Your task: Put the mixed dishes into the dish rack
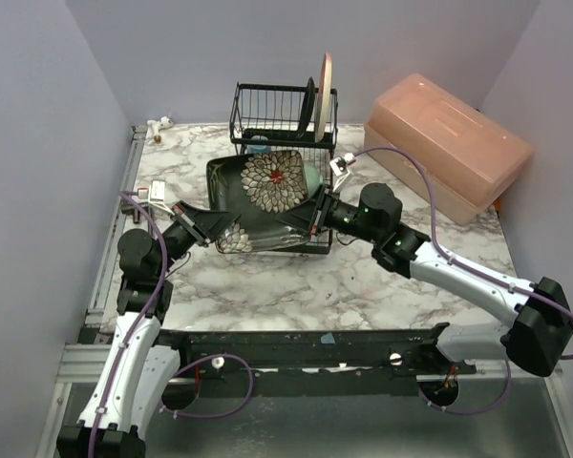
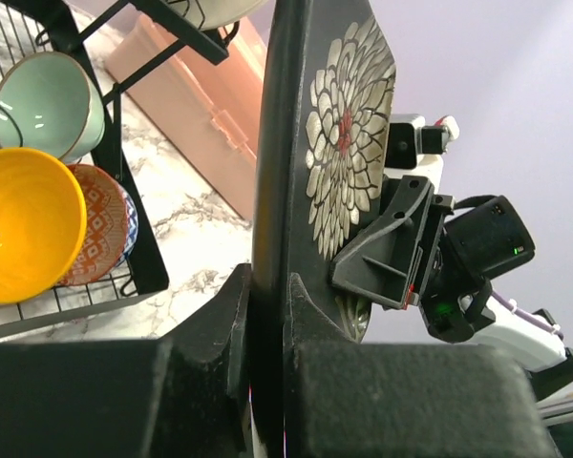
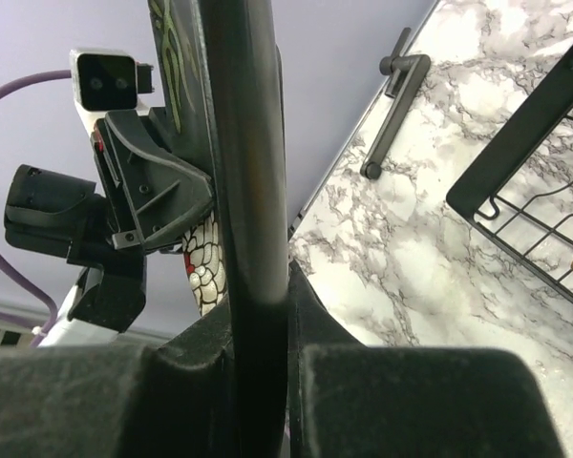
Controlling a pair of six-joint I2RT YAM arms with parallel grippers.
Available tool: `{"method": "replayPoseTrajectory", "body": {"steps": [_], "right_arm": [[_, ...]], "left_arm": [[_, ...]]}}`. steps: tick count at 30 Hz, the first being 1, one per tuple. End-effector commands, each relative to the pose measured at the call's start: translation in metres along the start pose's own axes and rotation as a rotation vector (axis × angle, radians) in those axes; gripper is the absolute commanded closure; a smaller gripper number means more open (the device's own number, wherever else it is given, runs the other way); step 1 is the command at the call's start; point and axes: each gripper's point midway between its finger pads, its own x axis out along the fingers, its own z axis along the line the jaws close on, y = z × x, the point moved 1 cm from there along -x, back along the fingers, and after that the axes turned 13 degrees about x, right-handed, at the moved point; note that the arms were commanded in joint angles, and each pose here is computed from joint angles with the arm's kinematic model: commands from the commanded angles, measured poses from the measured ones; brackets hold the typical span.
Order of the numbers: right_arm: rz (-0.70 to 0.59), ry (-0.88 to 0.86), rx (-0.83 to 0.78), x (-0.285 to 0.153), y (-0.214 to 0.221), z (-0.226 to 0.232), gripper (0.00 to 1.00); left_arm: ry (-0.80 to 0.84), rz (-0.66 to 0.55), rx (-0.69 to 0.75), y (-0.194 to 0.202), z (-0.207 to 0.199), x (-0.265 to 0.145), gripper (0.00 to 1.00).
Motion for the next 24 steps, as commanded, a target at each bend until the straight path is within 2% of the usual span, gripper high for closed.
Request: {"method": "replayPoseTrajectory", "body": {"steps": [1, 2, 3, 7, 9, 11, 16, 20, 24], "right_arm": [[0.06, -0.165, -0.012, -0.007, 0.008, 0.065, 1.0], [0.032, -0.155, -0.02, -0.007, 0.002, 0.068, 1.0], [0.006, -0.133, -0.021, -0.007, -0.004, 0.068, 1.0], [-0.121, -0.049, -0.012, -0.009, -0.031, 0.072, 1.0], [-0.174, -0.015, -0.004, -0.009, -0.043, 0.074, 1.0], [-0.221, 0.025, 0.0, -0.009, -0.056, 0.076, 1.0], [-0.333, 0.131, -0.014, -0.007, -0.085, 0.075, 1.0], [-0.405, 0.213, -0.04, -0.002, -0.105, 0.074, 1.0], [-0.459, 0.285, -0.078, 0.007, -0.121, 0.075, 1.0]], "left_arm": [[0.025, -0.052, 0.089, -0.036, -0.032, 0.006, 1.0], [0.004, -0.038, 0.101, -0.036, -0.03, 0.007, 1.0], [-0.02, -0.028, 0.12, -0.037, -0.028, 0.006, 0.94], [-0.135, -0.004, 0.224, -0.042, -0.023, -0.004, 0.5], [-0.204, -0.008, 0.306, -0.051, -0.021, -0.012, 0.33], [-0.281, -0.018, 0.389, -0.061, -0.02, -0.021, 0.24], [-0.509, -0.067, 0.574, -0.088, -0.01, -0.054, 0.13], [-0.684, -0.095, 0.667, -0.101, 0.007, -0.08, 0.11], [-0.78, -0.104, 0.731, -0.102, 0.022, -0.097, 0.12]]}}
